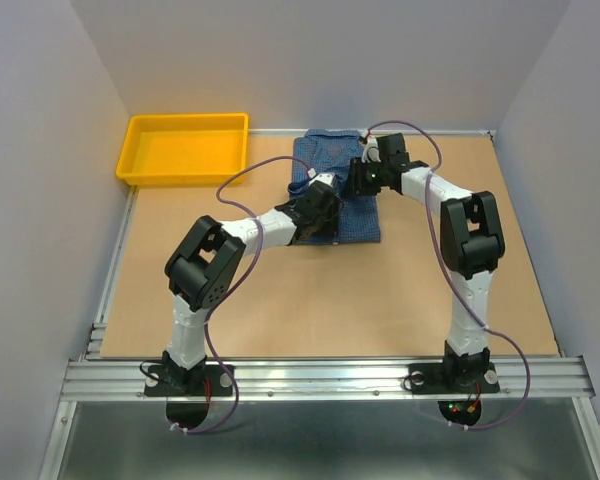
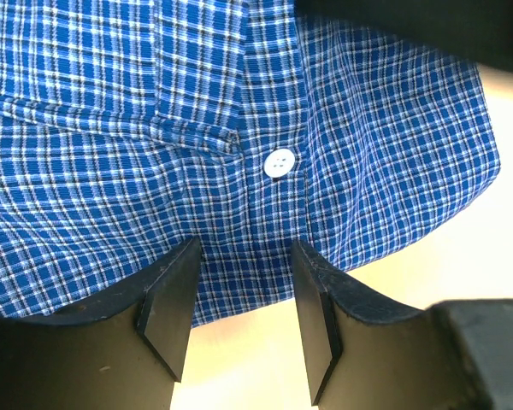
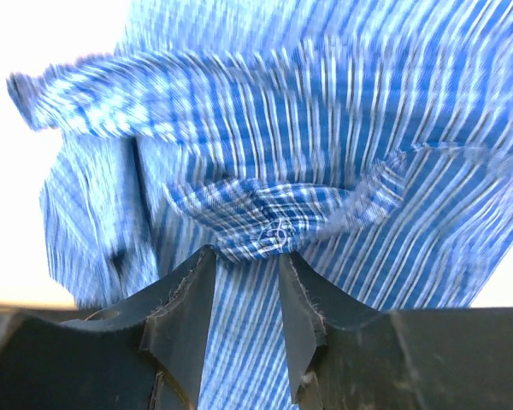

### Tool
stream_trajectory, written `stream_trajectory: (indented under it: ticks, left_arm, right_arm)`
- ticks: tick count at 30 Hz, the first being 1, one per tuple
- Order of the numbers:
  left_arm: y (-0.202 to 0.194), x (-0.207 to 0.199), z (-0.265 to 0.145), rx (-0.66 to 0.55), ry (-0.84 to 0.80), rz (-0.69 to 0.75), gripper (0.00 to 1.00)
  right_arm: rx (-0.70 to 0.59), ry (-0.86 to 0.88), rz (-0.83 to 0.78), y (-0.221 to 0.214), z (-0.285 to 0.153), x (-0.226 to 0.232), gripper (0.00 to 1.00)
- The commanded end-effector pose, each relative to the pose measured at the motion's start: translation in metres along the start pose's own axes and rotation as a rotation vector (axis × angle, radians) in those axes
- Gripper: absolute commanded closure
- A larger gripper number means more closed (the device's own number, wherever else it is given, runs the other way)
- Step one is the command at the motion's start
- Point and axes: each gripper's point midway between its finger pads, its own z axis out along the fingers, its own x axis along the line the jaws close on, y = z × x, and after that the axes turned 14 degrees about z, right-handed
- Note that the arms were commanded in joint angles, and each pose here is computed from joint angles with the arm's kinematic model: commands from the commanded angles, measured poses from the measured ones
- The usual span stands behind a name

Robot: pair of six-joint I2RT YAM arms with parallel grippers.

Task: Fold and stack the long sleeve shirts
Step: Fold the shirt

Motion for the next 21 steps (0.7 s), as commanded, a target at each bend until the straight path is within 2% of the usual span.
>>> stream_trajectory:
  ticks: [1, 5, 7, 10, 13, 17, 21]
  left_arm:
    - [0.006, -0.003, -0.001, -0.029, 0.007, 0.042, 0.43]
    - [0.004, -0.001, -0.001, -0.027, 0.014, 0.057, 0.43]
    - [0.003, 0.0, -0.003, -0.026, 0.016, 0.056, 0.43]
    - [0.005, 0.002, -0.007, -0.035, 0.027, 0.052, 0.43]
    - [0.008, 0.004, -0.012, -0.046, 0.039, 0.048, 0.43]
    - [0.02, 0.003, -0.028, -0.066, 0.036, 0.023, 0.42]
    - [0.041, 0.007, -0.057, -0.119, 0.057, 0.005, 0.39]
  right_arm:
    - [-0.175, 0.008, -0.039, 0.067, 0.005, 0.018, 0.58]
    - [-0.246, -0.039, -0.021, 0.095, 0.013, 0.008, 0.54]
    - [-0.29, -0.067, -0.031, 0.11, 0.011, 0.006, 0.47]
    - [-0.361, -0.11, -0.053, 0.128, -0.008, 0.01, 0.4]
    - [-0.385, -0.145, -0.065, 0.127, -0.024, 0.009, 0.36]
    - [-0.377, -0.178, -0.043, 0.105, -0.05, 0.007, 0.36]
    - [-0.35, -0.231, 0.08, 0.061, -0.07, -0.007, 0.36]
